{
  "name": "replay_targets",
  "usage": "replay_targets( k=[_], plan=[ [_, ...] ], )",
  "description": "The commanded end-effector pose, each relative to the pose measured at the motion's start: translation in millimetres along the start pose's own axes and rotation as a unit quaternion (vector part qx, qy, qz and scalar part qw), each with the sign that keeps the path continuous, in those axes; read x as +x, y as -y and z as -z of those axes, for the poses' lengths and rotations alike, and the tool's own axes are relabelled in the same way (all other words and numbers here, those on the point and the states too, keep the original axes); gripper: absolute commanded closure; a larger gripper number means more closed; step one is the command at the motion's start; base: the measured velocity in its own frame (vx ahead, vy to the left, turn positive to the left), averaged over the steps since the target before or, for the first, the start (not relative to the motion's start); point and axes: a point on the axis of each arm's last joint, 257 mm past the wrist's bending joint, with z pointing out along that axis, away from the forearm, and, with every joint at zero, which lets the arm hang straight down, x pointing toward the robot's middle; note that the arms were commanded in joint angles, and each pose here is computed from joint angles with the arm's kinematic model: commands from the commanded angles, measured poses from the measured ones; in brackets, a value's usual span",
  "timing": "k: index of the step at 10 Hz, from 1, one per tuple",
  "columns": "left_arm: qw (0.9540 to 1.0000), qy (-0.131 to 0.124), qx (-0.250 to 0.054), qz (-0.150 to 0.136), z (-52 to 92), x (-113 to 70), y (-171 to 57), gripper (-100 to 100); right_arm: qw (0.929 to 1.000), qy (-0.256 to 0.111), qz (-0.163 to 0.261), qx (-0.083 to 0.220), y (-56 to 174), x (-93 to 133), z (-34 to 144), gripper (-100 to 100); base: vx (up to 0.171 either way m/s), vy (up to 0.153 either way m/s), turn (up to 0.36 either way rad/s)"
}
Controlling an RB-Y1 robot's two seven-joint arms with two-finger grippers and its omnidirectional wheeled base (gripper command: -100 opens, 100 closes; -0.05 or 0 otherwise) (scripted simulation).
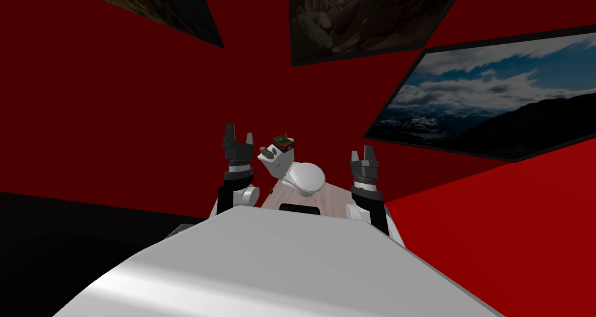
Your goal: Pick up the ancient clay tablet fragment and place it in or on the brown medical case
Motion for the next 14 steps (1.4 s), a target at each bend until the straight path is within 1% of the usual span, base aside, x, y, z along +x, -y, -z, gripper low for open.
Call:
replay_targets(
  k=[1,2,4,5,7,8,9,10,11,12,13,14],
  plan=[
    [0.9998,-0.015,-0.011,-0.002,1.1,4.4,-8,-100,1.0,0.0,0.0,0.0,0,0,0.0,0,0.004,-0.021,0.015],
    [0.9994,-0.025,-0.022,-0.002,2.2,7.5,-17,-100,1.0,0.0,0.0,0.0,0,0,0.0,0,0.006,-0.047,0.026],
    [0.9976,-0.044,-0.054,0.0,5.4,13.1,-41,-100,1.0,0.0,0.0,0.0,0,0,0.0,0,-0.003,-0.088,0.035],
    [0.9959,-0.052,-0.074,0.002,7.6,15.5,-57,-100,1.0,0.0,0.0,0.0,0,0,0.0,0,0.002,-0.124,0.035],
    [0.991,-0.063,-0.117,0.008,13.2,19.8,-91,-100,1.0,0.0,0.0,0.0,0,0,0.0,0,0.004,-0.133,0.034],
    [0.9903,-0.064,-0.123,0.008,13.9,19.9,-94,-100,1.0,0.0,0.0,0.0,0,0,0.0,0,0.02,-0.095,0.023],
    [0.9868,-0.068,-0.146,0.012,17.5,22.0,-112,-100,1.0,0.0,0.0,0.0,0,0,0.0,0,0.01,-0.086,0.025],
    [0.986,-0.068,-0.151,0.012,18.3,22.1,-114,-100,1.0,0.0,0.0,0.0,0,0,0.0,0,0.001,-0.07,0.013],
    [0.9811,-0.073,-0.179,0.016,23.1,24.5,-135,-100,1.0,0.0,0.0,0.0,0,0,0.0,0,-0.003,-0.091,0.018],
    [0.9806,-0.073,-0.181,0.016,23.5,24.5,-137,-100,1.0,0.0,0.0,0.0,0,0,0.0,0,-0.005,-0.075,0.02],
    [0.9752,-0.076,-0.206,0.022,28.5,27.1,-157,-100,1.0,0.0,0.0,0.0,0,0,0.0,0,0.011,-0.084,0.024],
    [0.9738,-0.077,-0.213,0.021,29.9,27.3,-160,-100,1.0,0.0,0.0,0.0,0,0,0.0,0,0.009,-0.076,0.012]
  ],
)
